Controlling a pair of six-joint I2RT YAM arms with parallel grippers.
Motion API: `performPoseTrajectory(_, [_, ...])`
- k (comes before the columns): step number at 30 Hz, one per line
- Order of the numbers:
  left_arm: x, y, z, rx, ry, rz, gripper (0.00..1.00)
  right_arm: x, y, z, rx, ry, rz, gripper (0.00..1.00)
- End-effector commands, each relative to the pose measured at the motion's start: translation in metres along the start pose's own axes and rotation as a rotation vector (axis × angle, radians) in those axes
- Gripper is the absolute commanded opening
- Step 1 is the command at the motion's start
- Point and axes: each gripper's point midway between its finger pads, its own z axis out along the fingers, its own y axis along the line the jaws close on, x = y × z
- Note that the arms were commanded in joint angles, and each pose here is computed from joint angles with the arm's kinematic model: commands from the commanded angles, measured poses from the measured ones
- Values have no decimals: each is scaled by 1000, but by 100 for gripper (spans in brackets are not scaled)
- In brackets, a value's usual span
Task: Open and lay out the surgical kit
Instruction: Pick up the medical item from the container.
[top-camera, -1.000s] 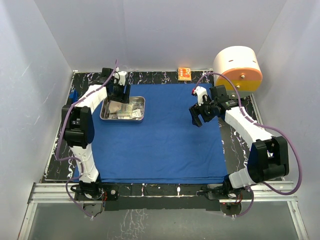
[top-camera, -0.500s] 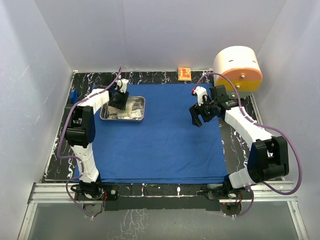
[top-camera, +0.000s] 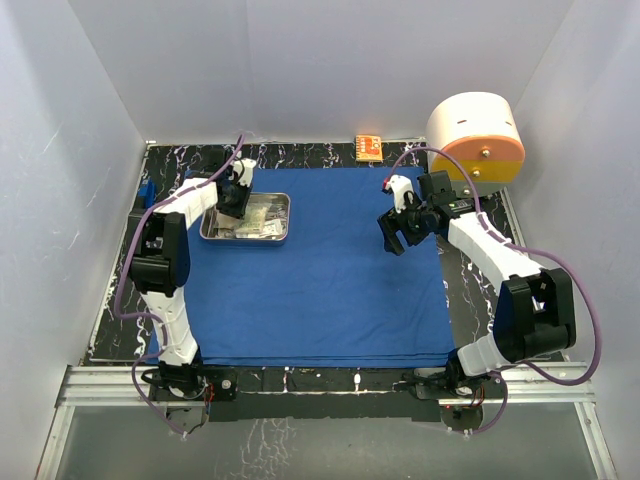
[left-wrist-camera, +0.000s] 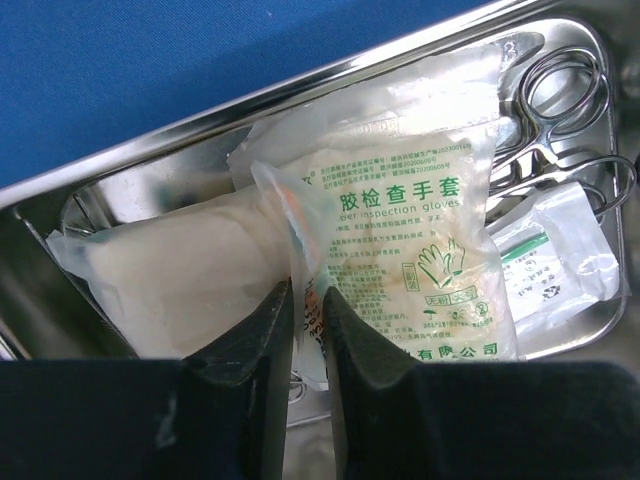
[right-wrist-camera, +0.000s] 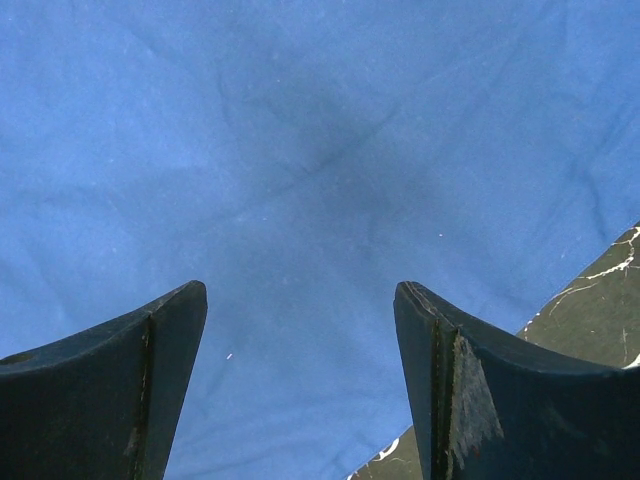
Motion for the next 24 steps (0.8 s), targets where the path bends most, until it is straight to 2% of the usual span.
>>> performPoseTrajectory(1, [-21, -3, -40, 3, -65, 16, 16, -16, -10, -7, 39, -39, -48, 74])
performPoseTrajectory(9, [-31, 1, -64, -23, -100, 58, 7, -26, -9, -6, 19, -54, -55, 73])
performPoseTrajectory(15, [-41, -8, -86, 25, -131, 117, 0, -41, -3, -5, -3, -76, -84, 73])
performPoseTrajectory(21, [-58, -56, -134, 290, -223, 226, 0, -88, 12, -5, -67, -166, -144, 73])
performPoseTrajectory(24, [-64, -86, -160, 456, -269, 238, 0, -122, 26, -12, -140, -263, -164, 73])
